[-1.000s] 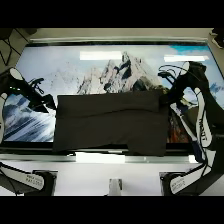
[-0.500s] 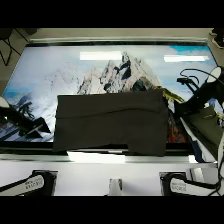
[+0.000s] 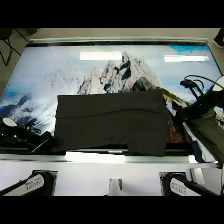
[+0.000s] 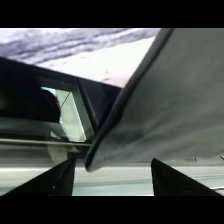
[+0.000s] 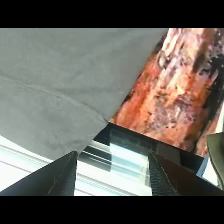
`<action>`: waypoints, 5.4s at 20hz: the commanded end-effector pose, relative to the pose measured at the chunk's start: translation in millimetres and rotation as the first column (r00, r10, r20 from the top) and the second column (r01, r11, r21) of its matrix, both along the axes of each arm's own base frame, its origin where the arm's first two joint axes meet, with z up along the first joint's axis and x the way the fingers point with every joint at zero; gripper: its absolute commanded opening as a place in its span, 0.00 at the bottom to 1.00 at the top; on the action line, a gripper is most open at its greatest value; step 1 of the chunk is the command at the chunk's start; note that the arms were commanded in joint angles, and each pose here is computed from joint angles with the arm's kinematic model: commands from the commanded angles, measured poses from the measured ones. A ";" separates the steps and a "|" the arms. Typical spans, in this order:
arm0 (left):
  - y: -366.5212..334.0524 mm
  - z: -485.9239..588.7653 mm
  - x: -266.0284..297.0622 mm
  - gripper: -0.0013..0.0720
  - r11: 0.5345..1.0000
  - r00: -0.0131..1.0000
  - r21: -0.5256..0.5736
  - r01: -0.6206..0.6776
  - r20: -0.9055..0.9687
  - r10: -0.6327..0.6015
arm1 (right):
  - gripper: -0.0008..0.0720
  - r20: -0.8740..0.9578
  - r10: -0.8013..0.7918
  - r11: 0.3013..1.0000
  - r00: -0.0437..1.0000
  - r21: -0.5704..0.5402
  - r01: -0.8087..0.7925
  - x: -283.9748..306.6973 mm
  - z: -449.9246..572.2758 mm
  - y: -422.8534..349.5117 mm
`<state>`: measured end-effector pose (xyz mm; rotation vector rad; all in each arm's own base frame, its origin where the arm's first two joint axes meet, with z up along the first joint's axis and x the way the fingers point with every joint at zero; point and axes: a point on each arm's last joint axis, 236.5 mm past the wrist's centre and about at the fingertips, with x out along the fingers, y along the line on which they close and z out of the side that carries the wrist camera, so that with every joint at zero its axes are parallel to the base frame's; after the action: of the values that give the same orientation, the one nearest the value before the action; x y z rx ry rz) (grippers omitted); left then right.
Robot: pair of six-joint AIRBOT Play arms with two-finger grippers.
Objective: Fold the shirts.
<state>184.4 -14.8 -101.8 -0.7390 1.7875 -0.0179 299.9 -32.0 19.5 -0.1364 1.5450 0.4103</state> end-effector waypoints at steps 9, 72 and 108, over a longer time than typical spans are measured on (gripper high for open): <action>-15.7 -22.7 19.2 0.07 0.996 0.995 -0.007 -0.092 0.048 0.092 | 0.58 -0.055 0.008 1.000 0.998 0.017 -0.007 -19.1 -2.0 5.0; 38.8 215.8 280.6 0.75 0.991 0.664 0.004 -0.131 0.743 0.085 | 0.96 0.057 -0.314 0.854 0.948 0.454 0.255 161.8 -103.5 39.7; -511.3 83.3 176.7 0.07 0.787 0.695 -0.363 0.500 0.710 -0.115 | 0.05 0.432 -0.029 0.984 0.901 0.169 -0.049 -6.3 173.1 81.5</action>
<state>362.2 -506.5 -18.2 -0.6717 1.1904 -0.9170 315.6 71.3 196.9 -0.0314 0.9922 0.5749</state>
